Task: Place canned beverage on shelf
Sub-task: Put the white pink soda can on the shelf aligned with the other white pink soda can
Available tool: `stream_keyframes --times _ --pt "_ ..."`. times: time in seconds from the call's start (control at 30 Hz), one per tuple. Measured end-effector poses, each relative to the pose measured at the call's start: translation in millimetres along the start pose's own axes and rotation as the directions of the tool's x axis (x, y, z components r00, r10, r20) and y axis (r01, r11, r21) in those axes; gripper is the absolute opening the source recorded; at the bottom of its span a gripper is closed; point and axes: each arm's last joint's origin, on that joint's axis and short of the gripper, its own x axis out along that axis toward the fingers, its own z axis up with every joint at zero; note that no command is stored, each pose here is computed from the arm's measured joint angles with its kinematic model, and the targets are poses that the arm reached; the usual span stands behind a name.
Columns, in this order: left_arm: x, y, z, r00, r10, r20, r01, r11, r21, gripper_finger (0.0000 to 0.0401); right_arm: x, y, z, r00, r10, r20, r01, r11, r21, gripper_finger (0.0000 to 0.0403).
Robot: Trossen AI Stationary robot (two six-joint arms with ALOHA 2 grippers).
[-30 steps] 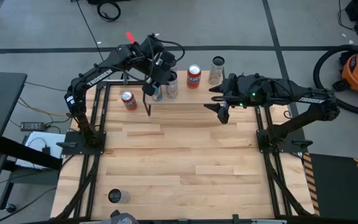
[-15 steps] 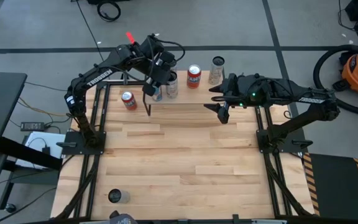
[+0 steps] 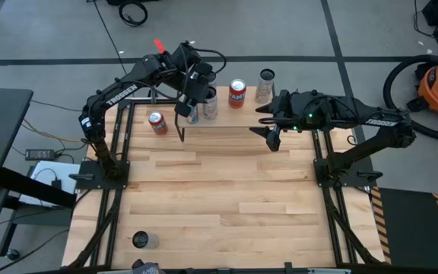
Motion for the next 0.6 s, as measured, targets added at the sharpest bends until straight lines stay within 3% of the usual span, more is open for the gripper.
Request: stream_keyframes --times 0.6 --pt "-0.8 0.0 -0.4 1.0 0.007 -0.016 -0.007 0.999 -0.035 0.0156 0.0 -0.1 0.0 1.0 0.0 0.0 0.0 1.0 0.001 0.0336"
